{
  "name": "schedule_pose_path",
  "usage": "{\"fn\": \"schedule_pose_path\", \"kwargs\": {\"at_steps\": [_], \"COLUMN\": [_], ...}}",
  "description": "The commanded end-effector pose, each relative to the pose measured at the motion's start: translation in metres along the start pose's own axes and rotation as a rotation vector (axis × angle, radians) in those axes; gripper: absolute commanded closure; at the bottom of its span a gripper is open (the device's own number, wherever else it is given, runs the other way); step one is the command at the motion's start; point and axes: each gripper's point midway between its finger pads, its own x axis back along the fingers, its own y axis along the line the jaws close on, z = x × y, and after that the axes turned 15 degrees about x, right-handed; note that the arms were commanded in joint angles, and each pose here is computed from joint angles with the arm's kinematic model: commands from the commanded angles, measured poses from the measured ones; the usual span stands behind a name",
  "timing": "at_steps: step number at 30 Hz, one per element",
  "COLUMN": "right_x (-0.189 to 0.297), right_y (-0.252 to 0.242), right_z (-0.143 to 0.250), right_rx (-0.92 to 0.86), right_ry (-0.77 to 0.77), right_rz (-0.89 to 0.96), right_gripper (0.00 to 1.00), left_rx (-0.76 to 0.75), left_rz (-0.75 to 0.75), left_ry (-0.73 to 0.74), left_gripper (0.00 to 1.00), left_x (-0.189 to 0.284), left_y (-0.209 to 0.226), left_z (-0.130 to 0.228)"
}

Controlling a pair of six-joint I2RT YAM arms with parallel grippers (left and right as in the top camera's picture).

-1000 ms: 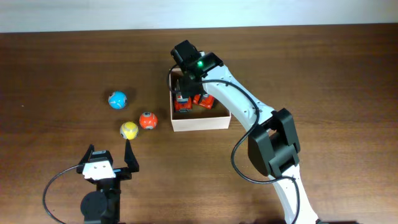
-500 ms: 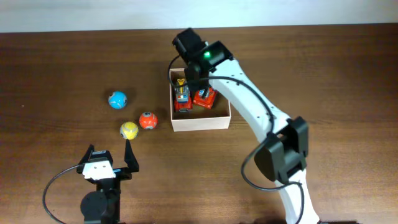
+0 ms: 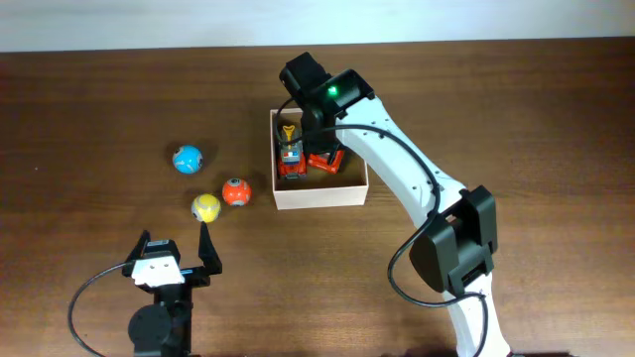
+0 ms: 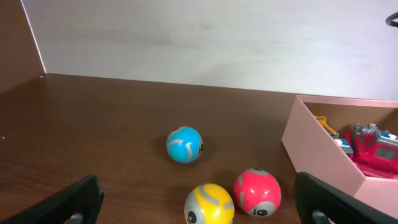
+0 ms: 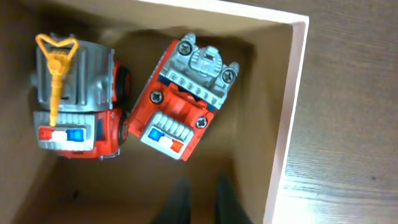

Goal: Pack container
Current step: 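Lower the truck into the box beside the first truck and release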

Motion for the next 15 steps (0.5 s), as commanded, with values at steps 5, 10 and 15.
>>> {"fn": "schedule_pose_path", "kwargs": {"at_steps": [5, 10, 15], "right_x": [-0.016, -0.029, -0.038], "right_y": [-0.021, -0.022, -0.02], "right_z": [0.006, 0.002, -0.003], "right_rx": [-0.08, -0.096, -0.101], "right_ry": [0.031, 0.029, 0.016], "right_rz": [0.058, 0.06, 0.06], "right_gripper": [0.95, 0.96, 0.96], "left_rx": [-0.015, -0.015, -0.015], "left_rz": [0.009, 0.009, 0.009], "left_ry": [0.0, 0.0, 0.0], "left_gripper": [0.01, 0.01, 0.01], "left_x": [0.0, 0.0, 0.0], "left_y": [-0.001, -0.001, -0.001], "left_z": [0.001, 0.001, 0.001]}}
